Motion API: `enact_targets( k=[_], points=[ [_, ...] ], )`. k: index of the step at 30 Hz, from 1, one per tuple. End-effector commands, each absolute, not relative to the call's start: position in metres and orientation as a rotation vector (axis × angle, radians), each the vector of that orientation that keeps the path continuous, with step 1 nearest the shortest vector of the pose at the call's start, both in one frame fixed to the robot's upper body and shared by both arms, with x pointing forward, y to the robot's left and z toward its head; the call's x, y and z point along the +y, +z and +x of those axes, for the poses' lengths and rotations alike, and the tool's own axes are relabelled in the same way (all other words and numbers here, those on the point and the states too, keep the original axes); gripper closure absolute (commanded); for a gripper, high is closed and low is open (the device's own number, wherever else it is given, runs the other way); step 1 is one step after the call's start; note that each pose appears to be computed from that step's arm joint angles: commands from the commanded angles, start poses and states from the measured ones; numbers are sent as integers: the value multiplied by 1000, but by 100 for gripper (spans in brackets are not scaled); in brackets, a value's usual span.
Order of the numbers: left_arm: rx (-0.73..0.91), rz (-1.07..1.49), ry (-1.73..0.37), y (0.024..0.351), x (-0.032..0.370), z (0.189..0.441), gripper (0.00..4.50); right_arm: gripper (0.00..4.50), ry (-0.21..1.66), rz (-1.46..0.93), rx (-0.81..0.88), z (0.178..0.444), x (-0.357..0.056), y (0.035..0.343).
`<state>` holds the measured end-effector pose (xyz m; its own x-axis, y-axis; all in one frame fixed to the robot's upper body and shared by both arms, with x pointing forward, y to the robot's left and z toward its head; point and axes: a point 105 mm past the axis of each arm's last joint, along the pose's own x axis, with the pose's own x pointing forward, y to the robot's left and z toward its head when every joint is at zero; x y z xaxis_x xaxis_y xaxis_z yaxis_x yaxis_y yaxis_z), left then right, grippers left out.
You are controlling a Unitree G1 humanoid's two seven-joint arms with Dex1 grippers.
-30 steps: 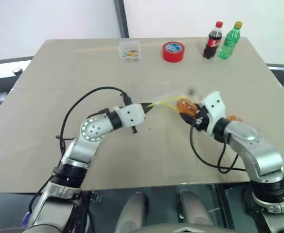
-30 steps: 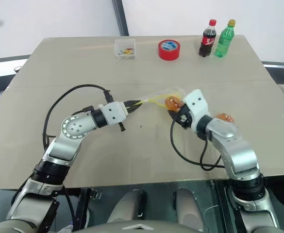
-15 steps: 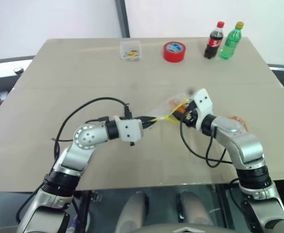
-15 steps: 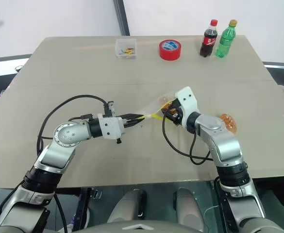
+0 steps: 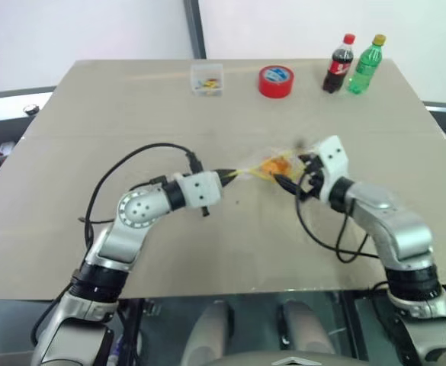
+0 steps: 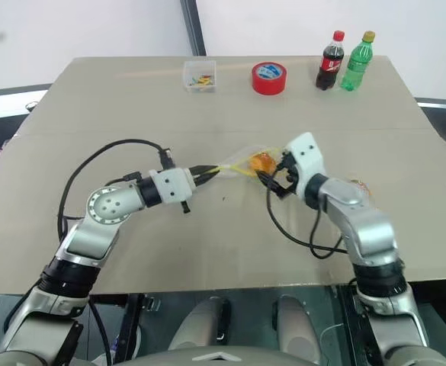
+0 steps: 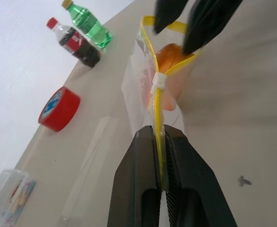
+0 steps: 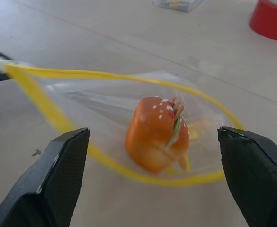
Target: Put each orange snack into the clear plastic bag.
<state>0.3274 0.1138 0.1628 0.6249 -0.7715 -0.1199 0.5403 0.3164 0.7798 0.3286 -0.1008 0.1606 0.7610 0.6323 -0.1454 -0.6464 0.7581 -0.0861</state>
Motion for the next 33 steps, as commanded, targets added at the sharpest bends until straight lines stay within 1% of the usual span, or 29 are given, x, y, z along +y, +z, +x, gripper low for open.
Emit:
enact_targets(
  k=[1,3,6,9,11,15,18,22,23,24,25,26,27,28,29,33],
  points=[
    [-337,903,-818,177,117,336,450,7,669,-152,-3,306,-123,191],
    [-339,897,-811,179,116,338,450,7,579,-188,-7,302,-142,191],
    [-350,904,-803,182,115,341,450,7,371,-270,17,305,-177,187],
    [-357,903,-803,183,112,344,450,7,114,-299,87,307,-219,174],
    [-362,909,-809,183,110,344,450,7,8,-285,154,304,-237,159],
    [-364,914,-819,182,107,345,450,7,-58,-194,261,298,-247,132],
    [-364,914,-821,184,107,346,450,7,-36,-136,300,293,-244,119],
    [-364,913,-823,184,108,345,450,7,-37,-120,322,288,-246,110],
    [-364,911,-823,184,107,345,450,48,-45,-121,320,288,-248,110],
    [-363,907,-822,184,107,346,450,61,-48,-119,315,289,-249,110],
    [-362,904,-821,184,107,346,450,94,-46,-119,311,289,-249,111],
    [-362,904,-820,184,107,346,450,153,-41,-121,306,289,-249,112],
    [-362,903,-820,184,107,346,450,186,-35,-125,298,290,-249,113],
    [-363,901,-818,184,107,346,450,251,-20,-130,287,290,-247,115],
    [-363,898,-815,184,107,346,450,262,-1,-135,279,290,-245,116],
    [-362,893,-810,185,107,346,450,262,124,-144,223,292,-225,127]
  ],
)
